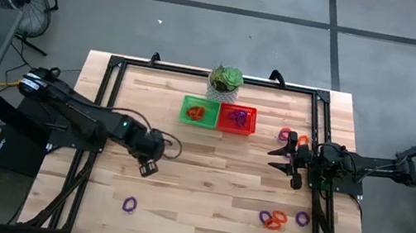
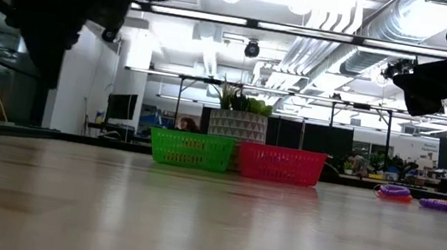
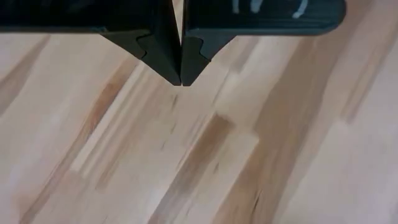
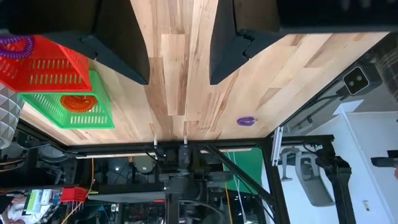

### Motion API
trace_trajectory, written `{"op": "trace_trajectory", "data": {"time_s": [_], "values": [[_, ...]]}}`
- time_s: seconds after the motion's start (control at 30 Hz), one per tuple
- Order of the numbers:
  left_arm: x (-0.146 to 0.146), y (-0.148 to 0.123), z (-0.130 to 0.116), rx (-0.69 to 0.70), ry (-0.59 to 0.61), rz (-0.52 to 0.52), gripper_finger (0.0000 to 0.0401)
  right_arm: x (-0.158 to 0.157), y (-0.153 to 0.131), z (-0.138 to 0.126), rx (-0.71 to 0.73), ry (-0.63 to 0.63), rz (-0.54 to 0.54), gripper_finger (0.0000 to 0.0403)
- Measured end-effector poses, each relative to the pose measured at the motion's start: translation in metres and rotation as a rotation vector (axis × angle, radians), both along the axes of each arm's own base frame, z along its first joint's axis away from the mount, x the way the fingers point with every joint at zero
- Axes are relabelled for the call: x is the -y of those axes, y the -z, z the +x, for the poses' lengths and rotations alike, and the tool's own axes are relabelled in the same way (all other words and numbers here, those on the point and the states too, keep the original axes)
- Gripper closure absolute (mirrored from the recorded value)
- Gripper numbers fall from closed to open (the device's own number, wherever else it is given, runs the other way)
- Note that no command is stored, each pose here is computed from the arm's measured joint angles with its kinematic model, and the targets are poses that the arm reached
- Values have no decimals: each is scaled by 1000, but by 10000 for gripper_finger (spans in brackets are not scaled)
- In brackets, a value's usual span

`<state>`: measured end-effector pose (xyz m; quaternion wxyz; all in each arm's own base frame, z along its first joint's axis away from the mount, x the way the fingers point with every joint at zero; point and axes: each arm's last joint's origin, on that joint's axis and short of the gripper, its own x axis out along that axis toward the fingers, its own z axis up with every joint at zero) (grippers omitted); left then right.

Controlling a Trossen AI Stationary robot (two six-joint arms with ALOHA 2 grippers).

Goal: Sort spring keychains
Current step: Put the purple spring keychain into the orange bin

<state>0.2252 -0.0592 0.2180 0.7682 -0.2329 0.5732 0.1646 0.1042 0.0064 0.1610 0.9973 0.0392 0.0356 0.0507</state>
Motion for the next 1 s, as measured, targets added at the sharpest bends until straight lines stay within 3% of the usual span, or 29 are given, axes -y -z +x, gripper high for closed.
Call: {"op": "trace_trajectory", "data": {"time_s": [0.27, 0.47, 0.63, 1.0], "values": [[31, 1, -24, -66, -96, 17, 401, 0, 0, 0, 0, 0, 0, 246], [57, 3, -37, -69, -178, -35, 401, 0, 0, 0, -1, 0, 0, 243], [76, 12, -43, -148, -267, -86, 401, 0, 0, 0, 0, 0, 0, 240], [107, 35, -24, -242, -341, -200, 401, 0, 0, 0, -1, 0, 0, 245]]}}
